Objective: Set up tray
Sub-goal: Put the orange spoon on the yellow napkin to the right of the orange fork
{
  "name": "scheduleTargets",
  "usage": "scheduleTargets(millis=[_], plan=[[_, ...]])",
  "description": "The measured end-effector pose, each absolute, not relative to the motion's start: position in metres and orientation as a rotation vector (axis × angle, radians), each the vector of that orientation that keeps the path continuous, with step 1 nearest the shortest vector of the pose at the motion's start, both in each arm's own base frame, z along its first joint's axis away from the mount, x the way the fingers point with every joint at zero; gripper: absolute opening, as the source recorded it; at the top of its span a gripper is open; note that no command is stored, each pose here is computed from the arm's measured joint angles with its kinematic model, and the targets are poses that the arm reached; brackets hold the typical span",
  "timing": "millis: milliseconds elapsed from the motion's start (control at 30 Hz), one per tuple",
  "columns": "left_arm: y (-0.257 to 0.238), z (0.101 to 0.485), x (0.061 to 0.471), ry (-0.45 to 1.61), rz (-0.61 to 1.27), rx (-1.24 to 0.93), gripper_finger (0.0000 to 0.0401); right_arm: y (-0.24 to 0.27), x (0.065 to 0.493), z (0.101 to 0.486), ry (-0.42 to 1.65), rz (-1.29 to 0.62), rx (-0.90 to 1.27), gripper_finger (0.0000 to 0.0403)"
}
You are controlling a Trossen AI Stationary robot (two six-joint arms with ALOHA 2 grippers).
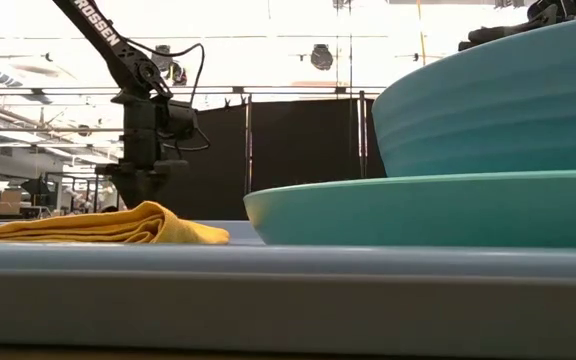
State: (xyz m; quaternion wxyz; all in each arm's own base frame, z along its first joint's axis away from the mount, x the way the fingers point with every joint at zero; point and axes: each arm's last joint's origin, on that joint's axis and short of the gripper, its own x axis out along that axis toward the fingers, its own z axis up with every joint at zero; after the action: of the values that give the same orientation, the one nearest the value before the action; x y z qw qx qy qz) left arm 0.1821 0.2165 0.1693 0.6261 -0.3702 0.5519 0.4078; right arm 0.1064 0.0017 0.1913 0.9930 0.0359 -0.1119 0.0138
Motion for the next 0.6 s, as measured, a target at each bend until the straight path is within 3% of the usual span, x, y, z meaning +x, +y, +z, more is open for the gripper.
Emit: scheduleTargets(millis=[600], plan=[[0.217, 0.146, 0.17, 1.18, 0.851, -0.911, 0.017, 0.002, 0.106, 0.192, -0.233, 0.028, 0.076, 0.0089]])
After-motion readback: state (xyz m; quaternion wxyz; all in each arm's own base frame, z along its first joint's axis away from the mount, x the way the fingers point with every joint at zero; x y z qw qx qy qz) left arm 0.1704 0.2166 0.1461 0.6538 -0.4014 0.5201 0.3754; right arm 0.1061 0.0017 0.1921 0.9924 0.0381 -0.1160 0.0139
